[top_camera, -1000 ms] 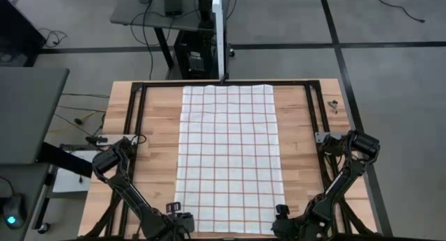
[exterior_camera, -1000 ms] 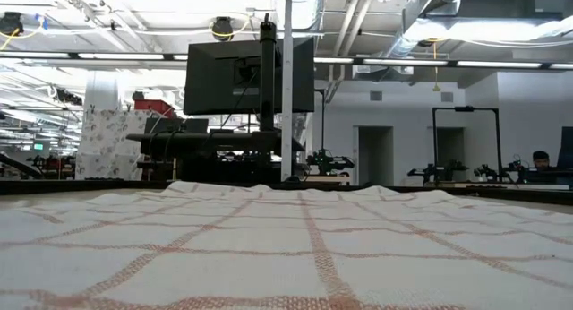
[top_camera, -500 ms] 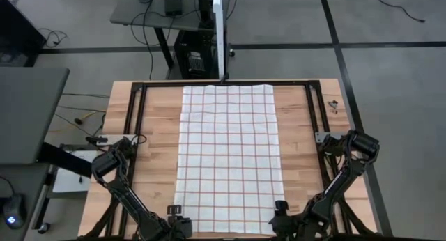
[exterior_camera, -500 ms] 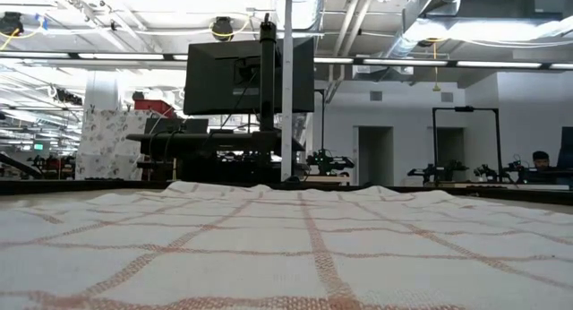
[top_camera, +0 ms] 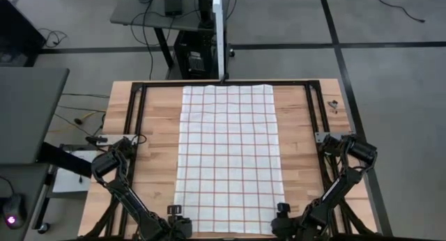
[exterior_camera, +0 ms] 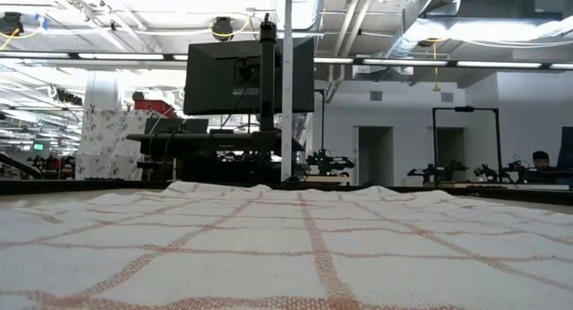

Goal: Roll towel
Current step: Fold the white towel

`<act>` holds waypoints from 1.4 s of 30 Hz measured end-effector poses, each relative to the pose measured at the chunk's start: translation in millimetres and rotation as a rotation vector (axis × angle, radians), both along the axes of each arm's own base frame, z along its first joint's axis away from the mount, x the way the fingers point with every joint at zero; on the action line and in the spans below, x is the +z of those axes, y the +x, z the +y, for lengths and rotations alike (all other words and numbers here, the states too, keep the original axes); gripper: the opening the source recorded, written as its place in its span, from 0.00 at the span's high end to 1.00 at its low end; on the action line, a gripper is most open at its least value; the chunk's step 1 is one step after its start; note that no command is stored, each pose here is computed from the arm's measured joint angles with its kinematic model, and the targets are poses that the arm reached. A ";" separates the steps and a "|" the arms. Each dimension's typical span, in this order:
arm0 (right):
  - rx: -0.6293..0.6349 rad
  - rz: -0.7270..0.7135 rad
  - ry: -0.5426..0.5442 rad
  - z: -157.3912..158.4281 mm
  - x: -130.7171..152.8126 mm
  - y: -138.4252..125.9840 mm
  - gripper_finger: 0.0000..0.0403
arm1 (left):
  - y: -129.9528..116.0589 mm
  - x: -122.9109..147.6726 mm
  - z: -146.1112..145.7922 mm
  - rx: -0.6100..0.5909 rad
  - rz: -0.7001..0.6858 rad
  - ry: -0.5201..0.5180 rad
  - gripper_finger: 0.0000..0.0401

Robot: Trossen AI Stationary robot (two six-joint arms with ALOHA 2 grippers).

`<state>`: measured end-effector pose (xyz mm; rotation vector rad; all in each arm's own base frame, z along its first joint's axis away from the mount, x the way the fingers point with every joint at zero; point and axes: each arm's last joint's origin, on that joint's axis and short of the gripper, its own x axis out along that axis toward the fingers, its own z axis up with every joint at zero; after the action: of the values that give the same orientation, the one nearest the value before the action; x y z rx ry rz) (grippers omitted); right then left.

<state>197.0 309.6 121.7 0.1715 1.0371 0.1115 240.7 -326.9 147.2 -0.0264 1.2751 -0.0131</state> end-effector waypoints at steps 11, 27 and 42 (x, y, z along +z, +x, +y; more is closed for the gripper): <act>0.077 0.027 -0.109 -5.4 -3.8 -4.6 0.59 | 0.7 -0.4 0.9 -0.069 -0.038 0.057 0.61; 0.014 0.015 -0.012 -1.3 -2.8 -1.0 0.72 | 2.6 -14.1 -2.8 -0.066 -0.015 0.066 0.70; 0.087 0.123 0.040 5.3 22.9 11.7 0.70 | 3.2 -14.2 -2.8 0.000 -0.004 0.031 0.70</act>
<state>208.7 314.9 144.6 0.1711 1.1658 0.2024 243.9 -329.6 133.0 0.0001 1.2710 0.0061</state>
